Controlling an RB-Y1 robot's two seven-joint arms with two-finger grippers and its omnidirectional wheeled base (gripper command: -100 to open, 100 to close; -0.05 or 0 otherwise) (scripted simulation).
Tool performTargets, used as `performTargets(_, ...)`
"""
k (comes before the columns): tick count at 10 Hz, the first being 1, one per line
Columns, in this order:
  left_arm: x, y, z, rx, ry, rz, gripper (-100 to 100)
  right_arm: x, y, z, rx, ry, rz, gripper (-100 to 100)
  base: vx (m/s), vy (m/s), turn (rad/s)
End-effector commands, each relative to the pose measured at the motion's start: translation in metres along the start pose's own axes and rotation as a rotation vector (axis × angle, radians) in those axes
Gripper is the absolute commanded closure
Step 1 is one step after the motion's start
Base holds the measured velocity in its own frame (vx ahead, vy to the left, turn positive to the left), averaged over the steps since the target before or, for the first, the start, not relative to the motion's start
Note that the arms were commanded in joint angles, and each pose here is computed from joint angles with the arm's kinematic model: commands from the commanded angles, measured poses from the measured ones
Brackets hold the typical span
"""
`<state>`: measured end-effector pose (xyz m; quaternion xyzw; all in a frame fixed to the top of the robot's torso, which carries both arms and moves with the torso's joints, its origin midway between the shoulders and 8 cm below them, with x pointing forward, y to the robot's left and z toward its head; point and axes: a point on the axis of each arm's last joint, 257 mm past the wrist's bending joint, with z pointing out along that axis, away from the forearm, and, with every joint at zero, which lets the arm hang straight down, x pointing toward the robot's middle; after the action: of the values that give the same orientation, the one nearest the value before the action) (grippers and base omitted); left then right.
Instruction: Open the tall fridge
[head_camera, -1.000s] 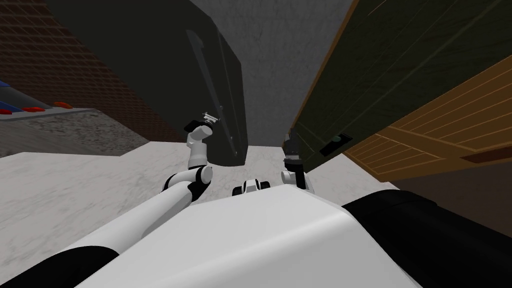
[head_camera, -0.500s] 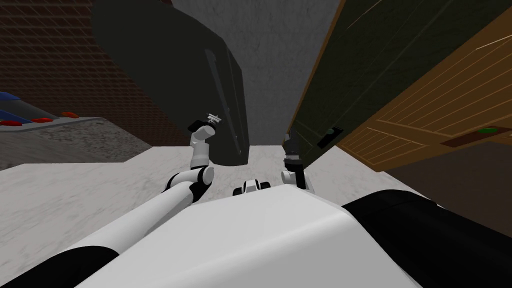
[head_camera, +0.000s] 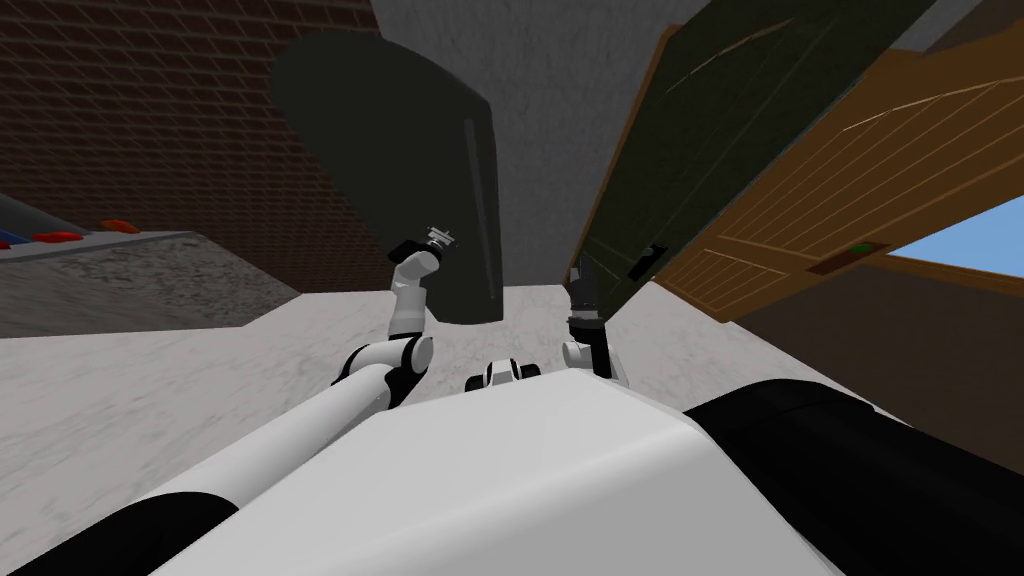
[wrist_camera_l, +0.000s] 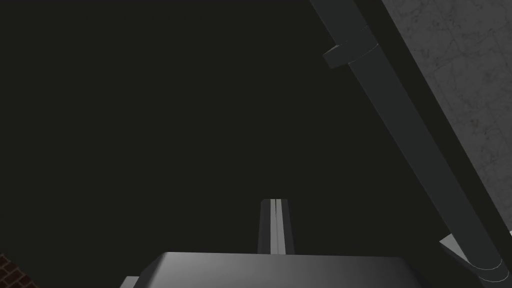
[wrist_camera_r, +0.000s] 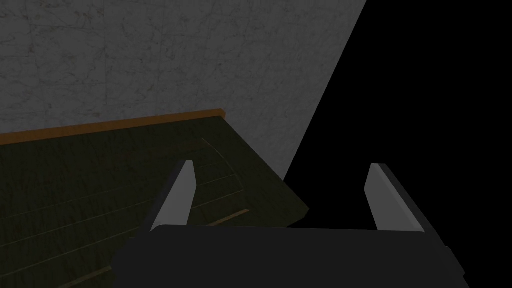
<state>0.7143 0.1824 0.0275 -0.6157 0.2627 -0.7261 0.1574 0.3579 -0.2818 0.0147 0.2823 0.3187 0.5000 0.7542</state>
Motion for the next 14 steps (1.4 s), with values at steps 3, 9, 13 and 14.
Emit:
performTargets(3, 0.024, 0.038, -0.002, -0.066, 0.047, -0.014, 100, 0.000, 0.000, 0.000, 0.000, 0.000, 0.000, 0, -0.204, 0.304, -0.113)
performTargets(9, -0.053, 0.054, -0.011, -0.038, -0.056, 0.014, -100, 0.000, 0.000, 0.000, 0.000, 0.000, 0.000, 0, 0.119, -0.067, -0.057)
performTargets(13, -0.103, 0.057, -0.023, -0.018, -0.122, 0.052, -100, 0.000, 0.000, 0.000, 0.000, 0.000, 0.000, 0, 0.128, -0.081, -0.057)
performTargets(14, -0.109, 0.056, -0.024, -0.015, -0.129, 0.057, -100, 0.000, 0.000, 0.000, 0.000, 0.000, 0.000, 0, 0.074, -0.048, -0.019)
